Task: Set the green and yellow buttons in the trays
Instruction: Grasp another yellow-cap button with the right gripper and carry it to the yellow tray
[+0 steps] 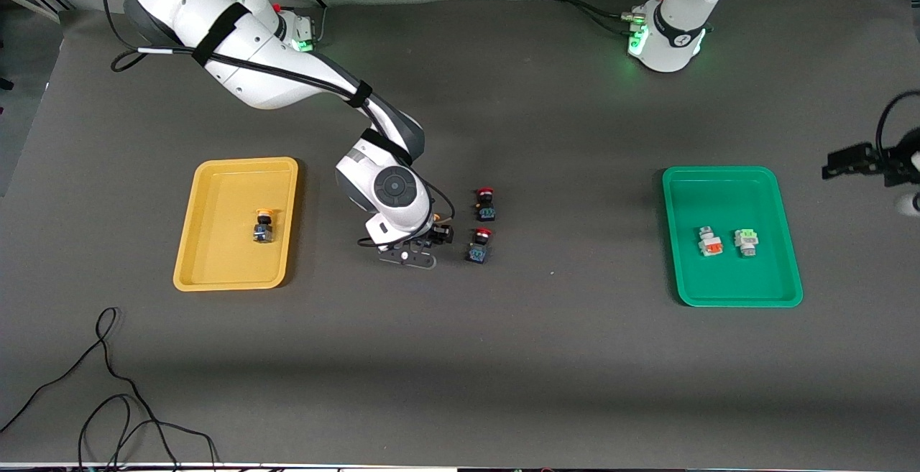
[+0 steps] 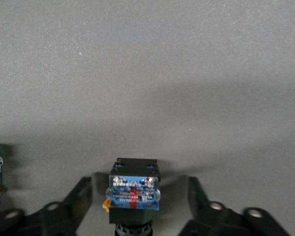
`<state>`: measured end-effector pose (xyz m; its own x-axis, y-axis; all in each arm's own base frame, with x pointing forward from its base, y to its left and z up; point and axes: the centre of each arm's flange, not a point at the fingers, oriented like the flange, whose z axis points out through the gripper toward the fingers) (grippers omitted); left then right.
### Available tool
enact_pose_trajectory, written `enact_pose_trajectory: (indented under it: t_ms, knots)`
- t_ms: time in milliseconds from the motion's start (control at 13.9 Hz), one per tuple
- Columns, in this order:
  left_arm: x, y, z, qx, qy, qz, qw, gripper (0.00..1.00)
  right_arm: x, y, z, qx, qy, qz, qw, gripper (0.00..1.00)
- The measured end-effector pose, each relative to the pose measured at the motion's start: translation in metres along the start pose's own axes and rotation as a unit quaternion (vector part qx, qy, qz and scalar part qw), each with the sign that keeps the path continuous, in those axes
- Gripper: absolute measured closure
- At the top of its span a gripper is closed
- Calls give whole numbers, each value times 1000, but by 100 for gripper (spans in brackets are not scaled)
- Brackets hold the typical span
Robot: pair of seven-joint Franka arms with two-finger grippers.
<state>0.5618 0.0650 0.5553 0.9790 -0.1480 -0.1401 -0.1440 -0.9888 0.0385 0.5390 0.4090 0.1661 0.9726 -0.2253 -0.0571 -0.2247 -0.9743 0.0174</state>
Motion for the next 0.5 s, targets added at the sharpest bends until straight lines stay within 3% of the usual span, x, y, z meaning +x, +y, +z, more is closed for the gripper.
enact_pose_trajectory:
  t_ms: [215,502]
  knots:
    - [-4,54,-20,2,12,-10,1000,0,3,-2,-4,4,4,10,1000,57]
    - [-4,106,-29,7,20,-21,1000,0,22,-1,-30,20,23,29,999,59]
